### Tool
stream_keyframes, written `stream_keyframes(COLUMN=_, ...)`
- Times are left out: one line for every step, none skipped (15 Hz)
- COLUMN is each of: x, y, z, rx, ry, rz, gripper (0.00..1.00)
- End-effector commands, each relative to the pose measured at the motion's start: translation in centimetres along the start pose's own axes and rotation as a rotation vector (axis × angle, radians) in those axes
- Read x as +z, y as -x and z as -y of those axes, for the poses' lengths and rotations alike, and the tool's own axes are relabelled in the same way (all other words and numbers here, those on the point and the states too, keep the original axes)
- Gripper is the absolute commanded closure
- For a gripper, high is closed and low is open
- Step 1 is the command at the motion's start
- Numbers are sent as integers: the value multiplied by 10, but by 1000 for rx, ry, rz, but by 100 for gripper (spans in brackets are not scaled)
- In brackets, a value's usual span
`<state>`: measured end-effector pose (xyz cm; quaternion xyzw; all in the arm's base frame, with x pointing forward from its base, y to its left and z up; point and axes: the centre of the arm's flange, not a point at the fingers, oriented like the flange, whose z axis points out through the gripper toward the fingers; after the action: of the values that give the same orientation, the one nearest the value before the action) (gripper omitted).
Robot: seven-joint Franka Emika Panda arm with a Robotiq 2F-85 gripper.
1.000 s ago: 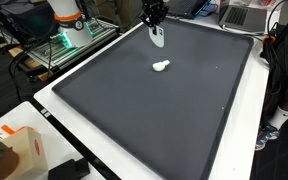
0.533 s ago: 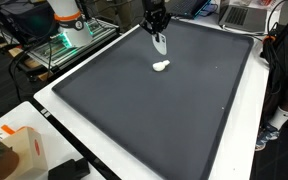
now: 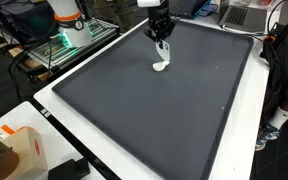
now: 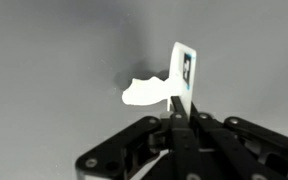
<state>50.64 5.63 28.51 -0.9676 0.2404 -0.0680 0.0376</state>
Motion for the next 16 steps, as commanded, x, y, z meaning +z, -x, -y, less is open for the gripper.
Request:
stream_keyframes(x=16, y=-7, z=4, rx=-2, ry=-3, rz=20, gripper=99)
stream_keyframes(x=21, y=-8, z=4, rx=-4, ry=-3, rz=29, gripper=99)
stream_keyframes(x=27, y=-8, z=4, rx=-7, ry=3, rz=38, gripper=99)
stream_keyframes(x=33, y=-8, z=4, rx=-10, ry=13, rz=46, gripper=99)
stream_keyframes(x=41, y=-8, z=3, rx=-11, ry=28, rz=63, gripper=99)
stream_keyframes(x=47, y=-8, z=3, rx=-14, ry=40, rz=75, gripper=99)
stream_keyframes(x=53, y=-10, z=3, rx=-13, ry=46, rz=85, gripper=99)
stream_keyframes(x=61, y=-12, z=3, rx=-12, ry=50, rz=98, gripper=99)
stream_keyframes(x=66, y=-14, z=3, rx=-13, ry=56, rz=105, gripper=99)
stream_keyframes(x=72, y=-16, z=3, rx=-14, ry=63, rz=110, gripper=99)
stream_keyframes(x=76, y=-18, z=2, rx=-13, ry=76, rz=118, gripper=99)
stream_keyframes(x=82, y=-20, z=1, rx=-6, ry=87, rz=133, gripper=99)
stream_keyframes(x=85, y=-22, z=0, rx=-2, ry=96, rz=145, gripper=99)
stream_keyframes(x=89, y=-24, z=-1, rx=3, ry=108, rz=164, gripper=99)
stream_keyframes(x=90, y=-27, z=-1, rx=11, ry=116, rz=178, gripper=99)
stream_keyframes(x=88, y=-32, z=0, rx=21, ry=112, rz=178, gripper=99)
